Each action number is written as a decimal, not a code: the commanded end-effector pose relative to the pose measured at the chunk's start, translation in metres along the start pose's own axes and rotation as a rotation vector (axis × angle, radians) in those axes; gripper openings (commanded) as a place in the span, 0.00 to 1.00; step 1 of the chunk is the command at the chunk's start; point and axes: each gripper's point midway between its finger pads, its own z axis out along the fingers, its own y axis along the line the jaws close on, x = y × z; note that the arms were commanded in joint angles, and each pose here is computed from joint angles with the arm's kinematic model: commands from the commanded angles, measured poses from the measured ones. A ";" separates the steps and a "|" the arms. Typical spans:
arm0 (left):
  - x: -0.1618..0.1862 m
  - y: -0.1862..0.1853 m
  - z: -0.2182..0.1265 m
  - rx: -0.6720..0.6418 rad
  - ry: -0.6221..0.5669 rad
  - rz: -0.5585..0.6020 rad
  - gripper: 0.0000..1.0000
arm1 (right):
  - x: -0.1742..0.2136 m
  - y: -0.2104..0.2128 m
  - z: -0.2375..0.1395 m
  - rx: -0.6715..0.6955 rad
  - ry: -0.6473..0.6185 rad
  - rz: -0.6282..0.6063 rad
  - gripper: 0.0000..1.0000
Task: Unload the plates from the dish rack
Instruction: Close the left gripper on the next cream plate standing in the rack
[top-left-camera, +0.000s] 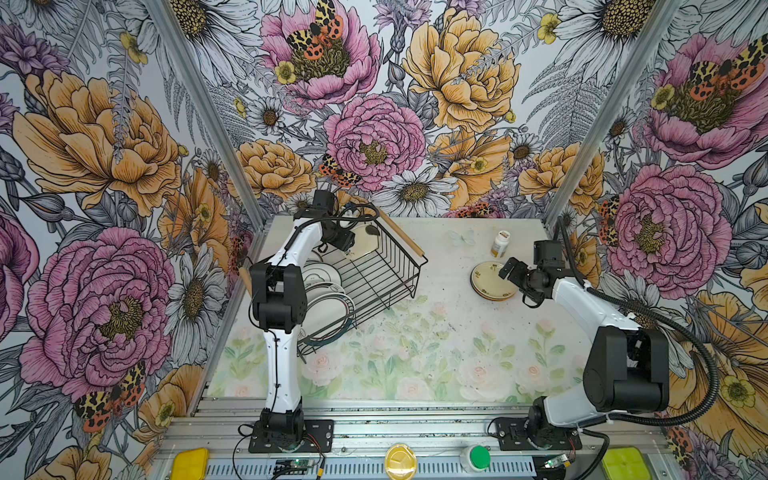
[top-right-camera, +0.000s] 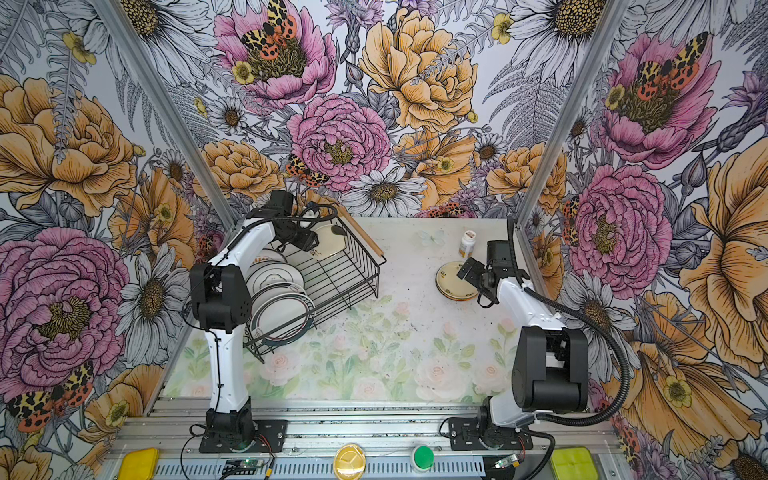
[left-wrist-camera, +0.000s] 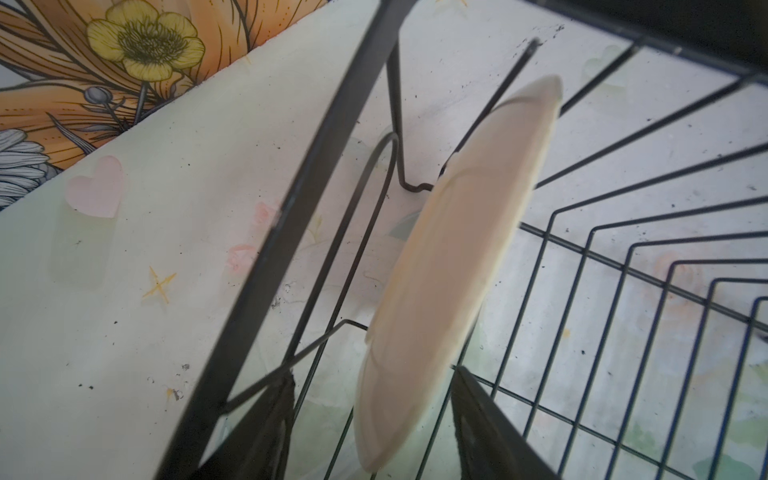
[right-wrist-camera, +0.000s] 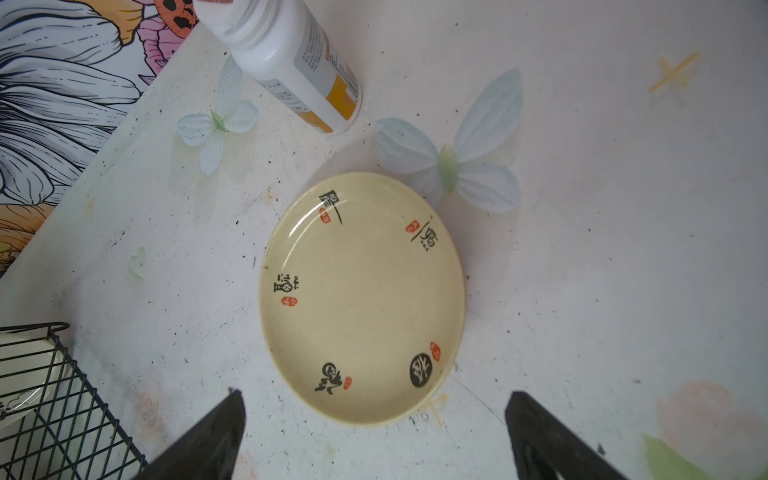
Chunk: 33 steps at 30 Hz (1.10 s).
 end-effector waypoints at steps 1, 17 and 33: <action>-0.012 -0.005 0.002 0.020 -0.040 0.024 0.61 | -0.006 0.000 -0.007 -0.007 -0.021 -0.011 0.99; -0.017 -0.020 0.010 0.055 -0.044 0.047 0.45 | -0.008 0.001 -0.003 -0.010 -0.013 -0.013 0.99; -0.014 -0.008 0.025 0.022 -0.023 0.036 0.21 | -0.009 -0.001 -0.004 -0.008 -0.016 -0.010 0.99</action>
